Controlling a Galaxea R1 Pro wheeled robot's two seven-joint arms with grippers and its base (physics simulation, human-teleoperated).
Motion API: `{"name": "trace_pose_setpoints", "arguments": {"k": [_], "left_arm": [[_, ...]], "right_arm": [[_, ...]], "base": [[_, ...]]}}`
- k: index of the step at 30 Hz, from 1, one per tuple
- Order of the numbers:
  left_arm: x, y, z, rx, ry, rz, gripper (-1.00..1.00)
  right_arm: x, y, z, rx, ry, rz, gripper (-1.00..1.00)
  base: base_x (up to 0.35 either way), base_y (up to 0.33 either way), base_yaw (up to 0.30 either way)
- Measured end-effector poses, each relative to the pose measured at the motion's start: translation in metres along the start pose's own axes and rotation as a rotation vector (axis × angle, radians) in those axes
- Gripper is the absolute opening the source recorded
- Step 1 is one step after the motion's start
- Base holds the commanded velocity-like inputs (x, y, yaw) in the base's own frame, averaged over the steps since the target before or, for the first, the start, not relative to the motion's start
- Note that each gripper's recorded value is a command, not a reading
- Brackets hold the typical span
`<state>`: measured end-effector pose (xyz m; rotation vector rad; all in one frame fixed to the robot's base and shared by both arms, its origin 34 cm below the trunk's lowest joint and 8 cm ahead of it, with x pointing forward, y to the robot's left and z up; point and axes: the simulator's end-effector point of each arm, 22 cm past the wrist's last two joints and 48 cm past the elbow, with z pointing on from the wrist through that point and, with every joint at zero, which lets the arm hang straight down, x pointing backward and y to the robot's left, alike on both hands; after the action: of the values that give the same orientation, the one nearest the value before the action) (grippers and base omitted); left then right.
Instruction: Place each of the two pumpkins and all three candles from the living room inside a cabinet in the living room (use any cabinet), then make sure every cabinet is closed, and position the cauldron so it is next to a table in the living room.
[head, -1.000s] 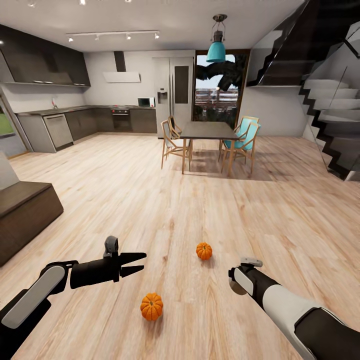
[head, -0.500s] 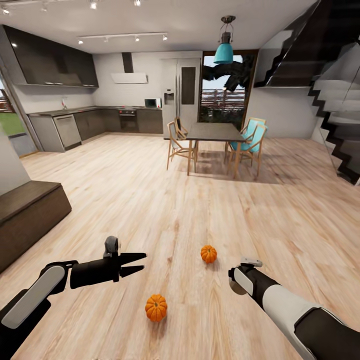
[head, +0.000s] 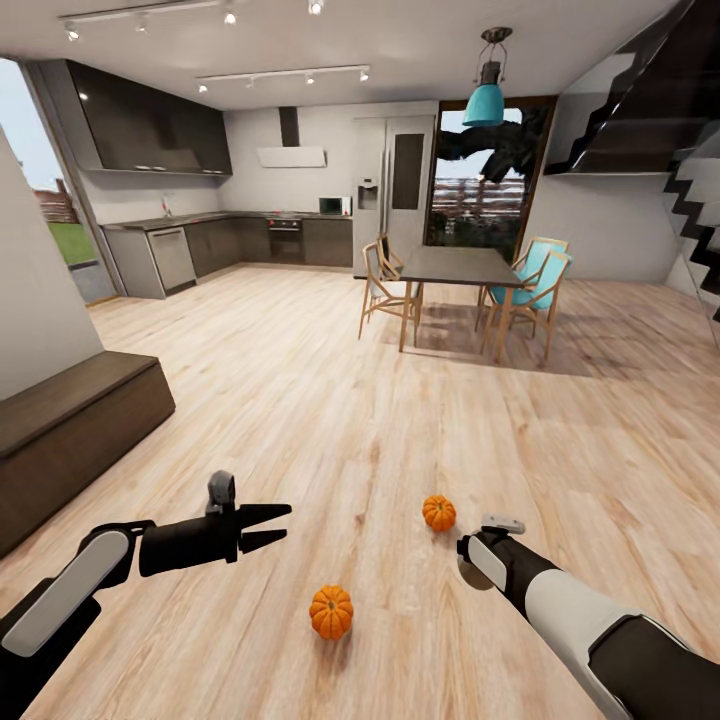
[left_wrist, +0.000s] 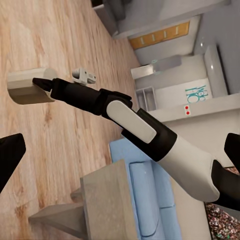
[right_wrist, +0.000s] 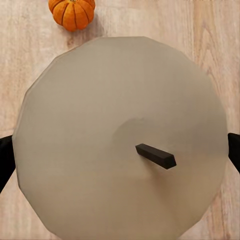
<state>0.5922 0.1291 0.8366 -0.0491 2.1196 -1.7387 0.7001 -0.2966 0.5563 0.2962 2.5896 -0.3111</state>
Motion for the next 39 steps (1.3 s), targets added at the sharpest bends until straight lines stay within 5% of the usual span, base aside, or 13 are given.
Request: {"name": "trace_pose_setpoints", "arguments": {"k": [9, 21, 39], "left_arm": [[0.000, 0.000, 0.000, -0.001, 0.001, 0.000, 1.00], [0.001, 0.000, 0.001, 0.000, 0.002, 0.000, 1.00], [-0.011, -0.031, -0.003, 0.000, 0.004, -0.001, 1.00]], "right_arm": [[-0.001, 0.000, 0.000, 0.002, -0.003, -0.003, -1.00], [-0.001, 0.000, 0.000, 0.002, -0.003, -0.003, -1.00], [-0.016, -0.006, -0.027, 0.003, 0.021, -0.016, -1.00]], "base": [[-0.011, 0.000, 0.014], [-0.042, 0.019, 0.256], [0.000, 0.000, 0.015]]}}
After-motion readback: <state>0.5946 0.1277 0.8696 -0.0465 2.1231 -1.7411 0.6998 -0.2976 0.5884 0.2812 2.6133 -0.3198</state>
